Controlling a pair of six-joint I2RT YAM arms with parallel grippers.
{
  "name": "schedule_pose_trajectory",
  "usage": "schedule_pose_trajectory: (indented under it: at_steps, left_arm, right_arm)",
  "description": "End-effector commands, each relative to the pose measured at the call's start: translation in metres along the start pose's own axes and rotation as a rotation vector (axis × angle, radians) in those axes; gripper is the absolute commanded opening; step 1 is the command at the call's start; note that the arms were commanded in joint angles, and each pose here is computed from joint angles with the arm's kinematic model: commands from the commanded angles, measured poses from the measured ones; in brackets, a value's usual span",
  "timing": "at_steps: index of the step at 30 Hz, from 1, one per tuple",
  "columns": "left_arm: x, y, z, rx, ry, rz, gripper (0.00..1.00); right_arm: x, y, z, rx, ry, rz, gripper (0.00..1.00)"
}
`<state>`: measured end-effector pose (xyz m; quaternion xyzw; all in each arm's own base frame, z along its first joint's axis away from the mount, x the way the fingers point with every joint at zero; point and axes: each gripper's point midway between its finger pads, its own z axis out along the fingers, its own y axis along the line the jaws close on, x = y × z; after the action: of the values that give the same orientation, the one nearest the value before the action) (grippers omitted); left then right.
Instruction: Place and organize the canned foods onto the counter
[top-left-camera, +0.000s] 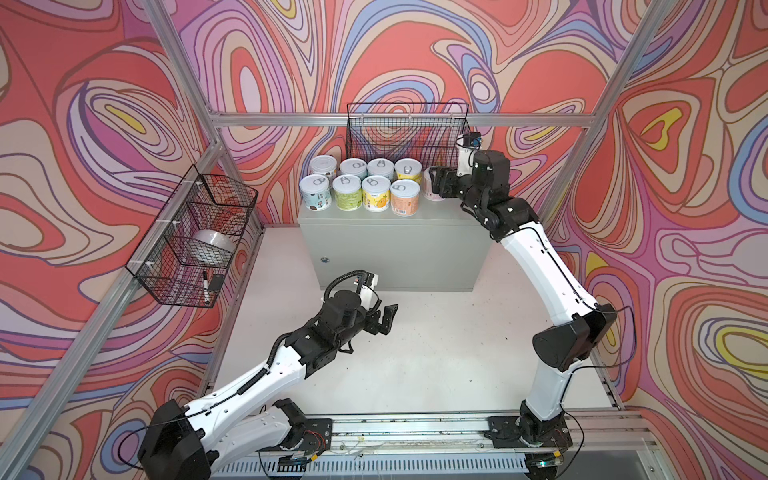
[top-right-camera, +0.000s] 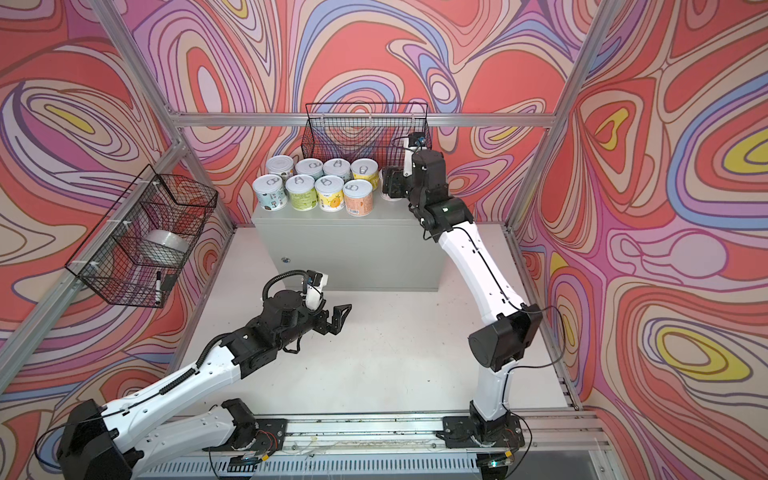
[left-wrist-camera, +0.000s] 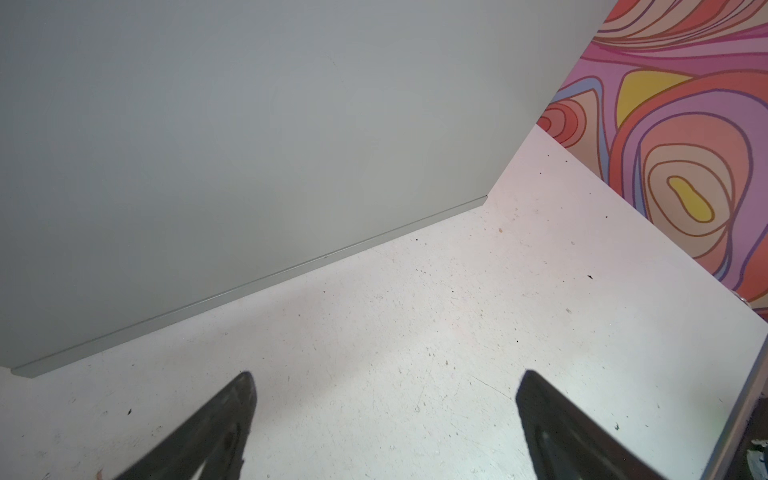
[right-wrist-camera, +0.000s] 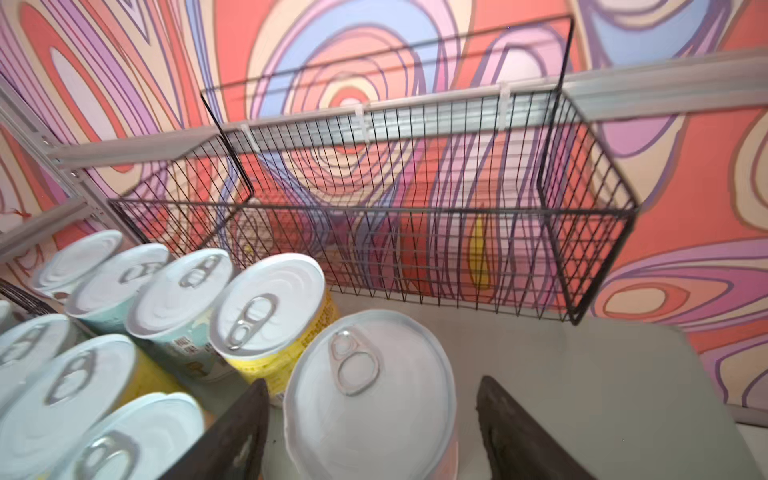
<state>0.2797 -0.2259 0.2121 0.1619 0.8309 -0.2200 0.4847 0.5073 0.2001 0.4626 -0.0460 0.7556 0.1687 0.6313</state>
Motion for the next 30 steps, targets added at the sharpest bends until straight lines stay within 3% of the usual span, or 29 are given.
schedule_pose_trajectory:
  at_steps: [1, 5, 8, 9, 21, 30]
  left_arm:
    - [-0.016, 0.001, 0.001, -0.016, -0.011, 0.013, 1.00]
    - [-0.029, 0.002, 0.005, -0.024, -0.007, 0.012, 1.00]
    - [-0.046, 0.006, 0.005, -0.030, -0.012, 0.003, 1.00]
    - [-0.053, 0.007, 0.005, -0.030, -0.015, -0.003, 1.00]
    - [-0.113, 0.038, -0.028, -0.099, -0.006, -0.058, 0.99]
    - [-0.117, 0.068, -0.061, -0.165, -0.062, -0.134, 1.00]
  right_arm:
    - [-0.059, 0.012, -0.049, -0.048, -0.175, -0.001, 0.80]
    - [-0.065, 0.014, -0.068, -0.060, -0.153, -0.001, 0.73]
    - [-0.053, 0.009, -0.072, -0.035, -0.092, 0.016, 0.48]
    - [-0.047, 0.008, -0.073, -0.031, -0.074, 0.025, 0.44]
    - [0.034, -0.002, -0.061, -0.013, 0.161, 0.035, 0.50]
    - [0.070, 0.003, -0.033, -0.056, 0.234, 0.057, 0.50]
